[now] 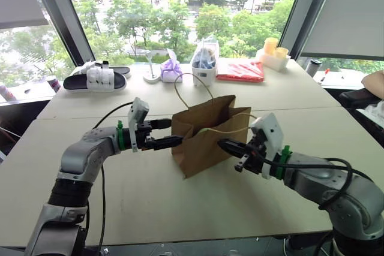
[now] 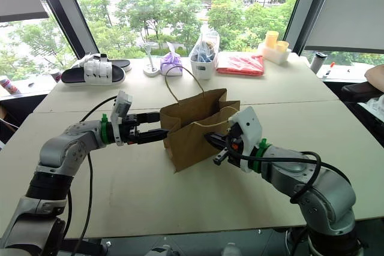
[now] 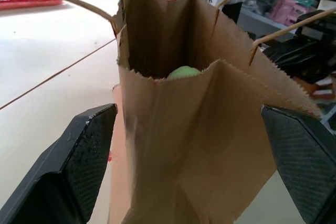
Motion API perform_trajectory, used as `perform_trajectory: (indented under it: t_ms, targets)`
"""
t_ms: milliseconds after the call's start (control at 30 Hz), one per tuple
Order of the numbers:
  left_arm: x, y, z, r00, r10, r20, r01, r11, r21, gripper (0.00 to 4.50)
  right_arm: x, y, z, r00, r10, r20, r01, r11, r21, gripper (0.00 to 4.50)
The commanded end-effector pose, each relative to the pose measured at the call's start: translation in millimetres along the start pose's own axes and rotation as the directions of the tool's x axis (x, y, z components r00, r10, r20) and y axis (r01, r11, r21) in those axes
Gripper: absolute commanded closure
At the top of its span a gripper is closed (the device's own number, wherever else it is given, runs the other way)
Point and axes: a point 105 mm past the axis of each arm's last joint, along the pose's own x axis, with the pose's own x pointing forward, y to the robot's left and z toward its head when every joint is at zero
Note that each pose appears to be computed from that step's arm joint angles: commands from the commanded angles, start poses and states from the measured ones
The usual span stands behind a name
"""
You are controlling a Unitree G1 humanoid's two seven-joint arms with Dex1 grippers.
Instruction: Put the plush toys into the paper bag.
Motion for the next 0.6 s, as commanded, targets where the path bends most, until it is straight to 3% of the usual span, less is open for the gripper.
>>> perform_trajectory:
  t_ms: [33,600]
  targets:
    - [6.1,-8.5,12.3,0.998,-0.066,0.008,0.065,0.995,0.069,0.00,12.8,-2.7,2.4,1.000,-0.007,0.019,0.008,0.999,-0.032,4.44]
    - [-19.9,-22.5,1.1,0.989,-0.102,-0.103,0.110,0.991,0.076,0.00,34.7,18.8,-0.3,0.995,0.098,0.015,-0.097,0.993,-0.063,4.44]
